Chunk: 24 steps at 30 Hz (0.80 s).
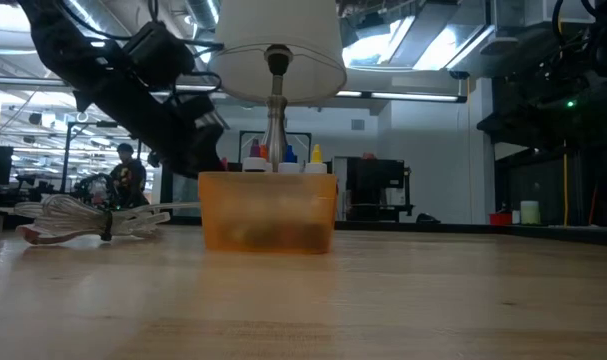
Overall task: Pick & Place food coloring
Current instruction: Put the large pink food coloring bottle into the orange bin
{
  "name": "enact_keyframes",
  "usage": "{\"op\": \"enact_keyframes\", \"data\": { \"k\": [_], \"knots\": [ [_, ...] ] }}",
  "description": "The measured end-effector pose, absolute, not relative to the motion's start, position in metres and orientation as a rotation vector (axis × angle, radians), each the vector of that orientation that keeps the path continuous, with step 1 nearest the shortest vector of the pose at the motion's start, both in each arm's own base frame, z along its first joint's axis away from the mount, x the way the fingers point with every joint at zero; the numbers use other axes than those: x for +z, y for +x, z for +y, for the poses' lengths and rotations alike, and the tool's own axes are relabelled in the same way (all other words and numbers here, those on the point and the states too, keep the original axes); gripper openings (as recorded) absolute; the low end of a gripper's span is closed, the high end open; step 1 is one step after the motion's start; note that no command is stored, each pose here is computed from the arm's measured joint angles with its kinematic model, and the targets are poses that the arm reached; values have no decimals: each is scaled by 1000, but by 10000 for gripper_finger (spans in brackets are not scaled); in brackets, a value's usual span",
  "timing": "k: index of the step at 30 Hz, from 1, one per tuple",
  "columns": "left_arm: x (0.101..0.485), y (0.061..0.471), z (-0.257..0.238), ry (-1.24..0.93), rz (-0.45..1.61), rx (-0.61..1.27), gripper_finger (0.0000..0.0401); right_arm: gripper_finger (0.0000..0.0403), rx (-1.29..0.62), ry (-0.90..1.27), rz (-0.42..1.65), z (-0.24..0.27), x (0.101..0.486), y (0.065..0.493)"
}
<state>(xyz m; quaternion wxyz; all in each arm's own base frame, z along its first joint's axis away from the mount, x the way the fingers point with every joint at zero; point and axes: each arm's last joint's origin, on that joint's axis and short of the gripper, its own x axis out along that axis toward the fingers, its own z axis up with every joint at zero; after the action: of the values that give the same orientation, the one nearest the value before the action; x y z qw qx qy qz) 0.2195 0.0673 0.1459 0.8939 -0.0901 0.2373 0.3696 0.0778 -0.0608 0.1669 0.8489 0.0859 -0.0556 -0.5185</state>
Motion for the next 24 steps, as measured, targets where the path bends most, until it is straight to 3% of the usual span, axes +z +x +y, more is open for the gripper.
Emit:
{"op": "enact_keyframes", "data": {
  "k": [19,24],
  "knots": [
    [149,221,75,-177,471,767,200,323,-1092,181,-117,-61,167,78],
    [148,221,74,-177,489,712,174,323,-1093,181,-117,-61,167,78]
  ]
}}
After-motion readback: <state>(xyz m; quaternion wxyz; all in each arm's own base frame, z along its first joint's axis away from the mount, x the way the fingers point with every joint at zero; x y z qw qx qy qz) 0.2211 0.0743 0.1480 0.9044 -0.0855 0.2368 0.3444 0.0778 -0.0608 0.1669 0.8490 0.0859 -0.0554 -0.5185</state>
